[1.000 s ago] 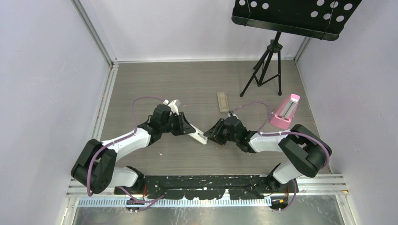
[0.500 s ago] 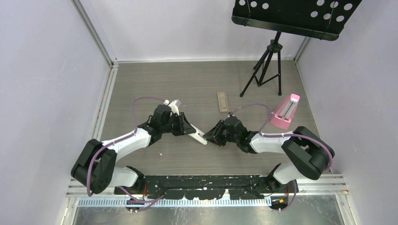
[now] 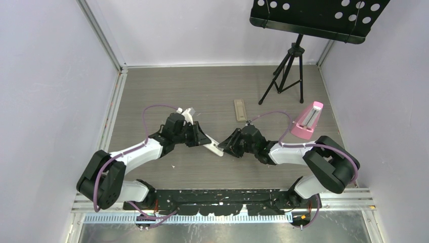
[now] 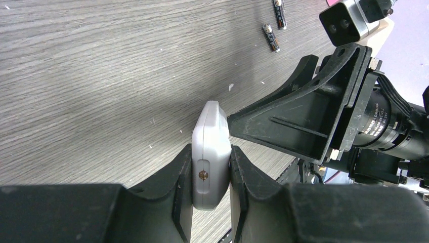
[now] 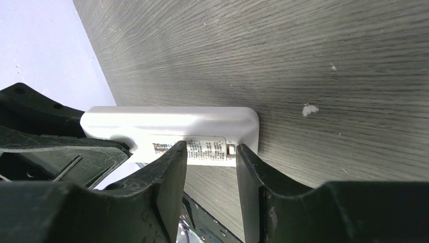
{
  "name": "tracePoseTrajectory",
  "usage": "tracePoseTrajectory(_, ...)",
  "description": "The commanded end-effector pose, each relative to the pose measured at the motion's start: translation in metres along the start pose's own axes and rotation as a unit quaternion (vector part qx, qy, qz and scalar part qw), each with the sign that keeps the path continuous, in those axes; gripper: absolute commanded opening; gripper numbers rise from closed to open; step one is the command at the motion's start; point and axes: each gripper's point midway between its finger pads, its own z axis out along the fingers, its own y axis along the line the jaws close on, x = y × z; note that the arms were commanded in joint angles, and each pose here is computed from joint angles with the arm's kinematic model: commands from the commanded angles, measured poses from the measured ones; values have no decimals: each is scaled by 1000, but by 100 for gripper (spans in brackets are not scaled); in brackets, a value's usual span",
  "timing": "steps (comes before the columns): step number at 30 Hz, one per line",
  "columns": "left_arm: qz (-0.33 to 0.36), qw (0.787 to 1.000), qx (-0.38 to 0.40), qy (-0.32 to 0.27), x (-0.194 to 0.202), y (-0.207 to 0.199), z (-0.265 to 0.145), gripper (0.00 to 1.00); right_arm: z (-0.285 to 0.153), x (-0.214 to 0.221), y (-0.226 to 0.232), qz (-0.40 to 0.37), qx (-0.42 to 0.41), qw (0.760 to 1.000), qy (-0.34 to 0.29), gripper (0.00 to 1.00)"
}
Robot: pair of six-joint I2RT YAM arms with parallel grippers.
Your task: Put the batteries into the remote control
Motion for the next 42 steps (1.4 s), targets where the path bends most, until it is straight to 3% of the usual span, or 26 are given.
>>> tracePoseTrajectory(1,-4,996,-74,54,35,39,-2,0,2,-6,12,-9,-15,1000,-16,46)
tracePoseTrajectory(13,-12,996,-43,79,44,30,1,0,13,3,22,21,-74,997,5,44)
tracePoseTrajectory(24,-10,994,-50,95,55,33,6,0,1,-2,58,-20,-176,984,-13,43)
tracePoseTrajectory(42,37,987,-128,86,51,49,-2,0,-32,-12,85,-79,-260,960,-64,43)
